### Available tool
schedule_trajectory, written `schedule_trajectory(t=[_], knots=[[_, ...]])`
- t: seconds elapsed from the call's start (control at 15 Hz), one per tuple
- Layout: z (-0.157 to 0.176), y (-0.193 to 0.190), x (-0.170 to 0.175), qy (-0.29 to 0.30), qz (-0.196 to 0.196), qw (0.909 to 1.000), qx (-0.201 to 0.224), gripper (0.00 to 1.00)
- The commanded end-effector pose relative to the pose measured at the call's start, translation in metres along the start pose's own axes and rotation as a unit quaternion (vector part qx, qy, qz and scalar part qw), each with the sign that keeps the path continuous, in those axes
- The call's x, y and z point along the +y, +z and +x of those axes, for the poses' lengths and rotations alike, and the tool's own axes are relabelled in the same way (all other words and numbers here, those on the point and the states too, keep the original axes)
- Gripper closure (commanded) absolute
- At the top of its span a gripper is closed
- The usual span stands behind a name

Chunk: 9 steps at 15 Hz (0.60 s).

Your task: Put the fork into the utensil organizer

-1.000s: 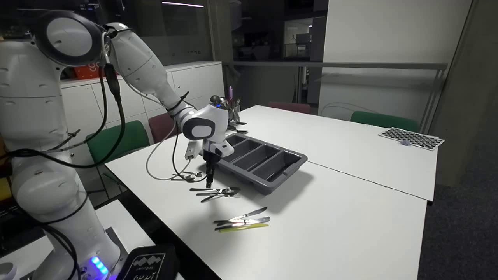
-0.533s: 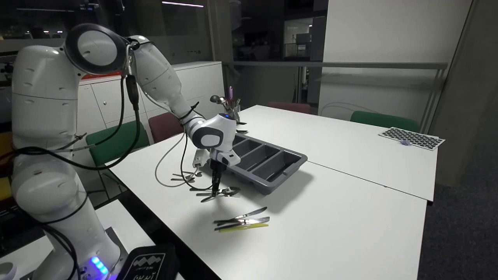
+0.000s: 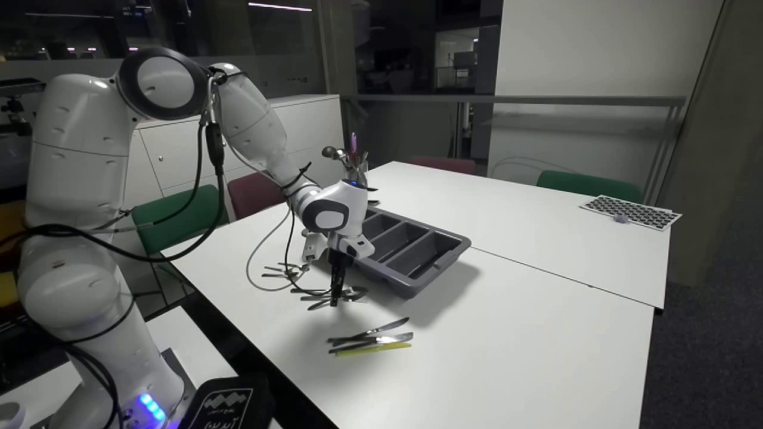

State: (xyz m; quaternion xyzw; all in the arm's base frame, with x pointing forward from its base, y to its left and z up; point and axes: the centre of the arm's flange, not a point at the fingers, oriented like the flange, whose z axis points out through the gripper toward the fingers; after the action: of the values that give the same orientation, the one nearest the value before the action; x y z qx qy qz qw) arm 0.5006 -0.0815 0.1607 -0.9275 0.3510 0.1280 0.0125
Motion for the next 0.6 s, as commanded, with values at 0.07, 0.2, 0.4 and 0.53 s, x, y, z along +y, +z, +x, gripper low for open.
schedule_trajectory(t=[0.07,0.2,0.4,0.53], knots=[[0.008,-0.016,-0.003,-0.002,-0.004,0.9999,0.01,0.0],[0.013,-0.017,-0.007,0.001,-0.005,0.9999,0.011,0.0],[0.02,-0.018,-0.01,0.005,-0.008,0.9999,0.007,0.0],[0.023,-0.017,-0.011,0.006,-0.01,0.9999,0.003,0.0]])
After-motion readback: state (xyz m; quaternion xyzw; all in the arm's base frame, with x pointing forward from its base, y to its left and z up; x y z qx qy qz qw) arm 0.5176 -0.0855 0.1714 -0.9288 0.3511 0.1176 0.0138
